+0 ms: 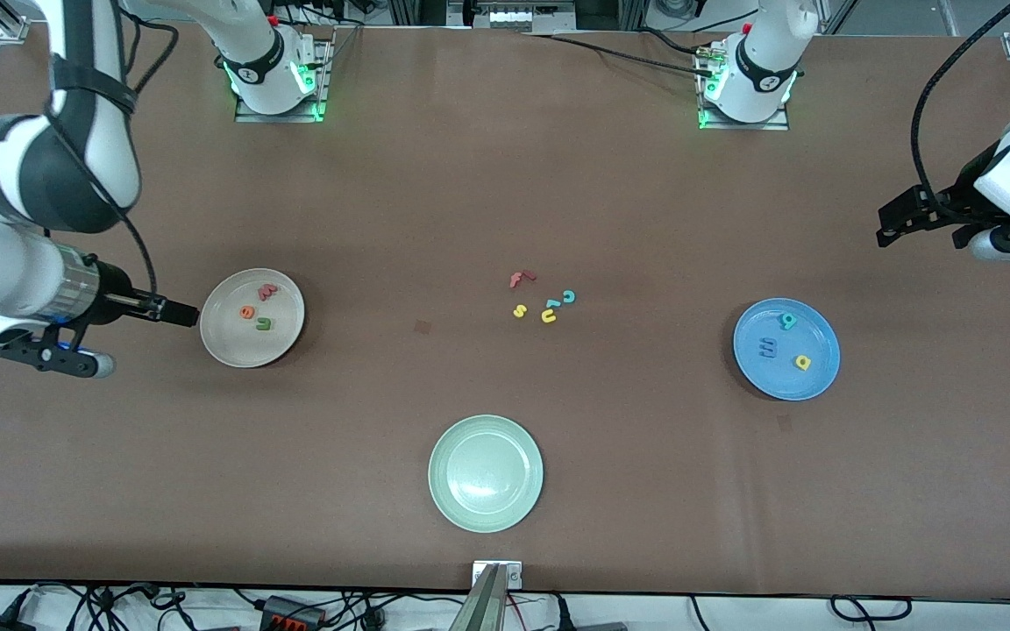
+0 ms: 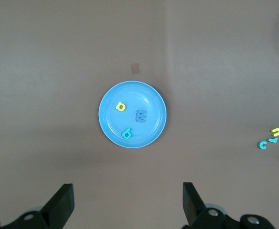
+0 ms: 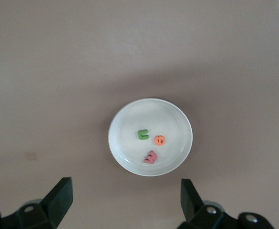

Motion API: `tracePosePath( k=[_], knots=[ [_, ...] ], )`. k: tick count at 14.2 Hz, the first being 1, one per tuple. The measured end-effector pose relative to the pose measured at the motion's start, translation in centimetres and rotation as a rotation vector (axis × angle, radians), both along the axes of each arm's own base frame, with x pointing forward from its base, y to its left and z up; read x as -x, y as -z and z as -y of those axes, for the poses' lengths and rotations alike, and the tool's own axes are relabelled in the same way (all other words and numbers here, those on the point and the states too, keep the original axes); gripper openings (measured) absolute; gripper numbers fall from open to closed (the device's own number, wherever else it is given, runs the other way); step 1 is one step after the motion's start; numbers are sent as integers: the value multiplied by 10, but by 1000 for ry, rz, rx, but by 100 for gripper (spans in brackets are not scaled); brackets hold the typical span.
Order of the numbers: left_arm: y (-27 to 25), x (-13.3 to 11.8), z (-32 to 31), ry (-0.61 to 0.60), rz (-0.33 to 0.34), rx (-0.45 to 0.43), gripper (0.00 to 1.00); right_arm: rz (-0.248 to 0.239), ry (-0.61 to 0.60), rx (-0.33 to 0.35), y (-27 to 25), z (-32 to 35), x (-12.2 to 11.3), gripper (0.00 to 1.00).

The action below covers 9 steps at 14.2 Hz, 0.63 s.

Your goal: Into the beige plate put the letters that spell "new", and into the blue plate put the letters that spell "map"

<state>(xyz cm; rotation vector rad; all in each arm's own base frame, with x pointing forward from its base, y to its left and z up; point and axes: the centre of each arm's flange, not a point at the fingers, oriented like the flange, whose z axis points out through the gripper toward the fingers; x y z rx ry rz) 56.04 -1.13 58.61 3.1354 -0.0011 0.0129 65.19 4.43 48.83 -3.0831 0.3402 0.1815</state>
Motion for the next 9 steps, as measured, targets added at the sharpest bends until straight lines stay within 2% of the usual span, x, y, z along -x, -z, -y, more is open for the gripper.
tracePosePath(
  k=[4,9],
  knots=[
    [0,0,0,1,-1,0,100,106,-49,16,-71,31,18,100],
    [0,0,1,1,-4,0,100,150,-82,-1,-97,105,31,100]
  ],
)
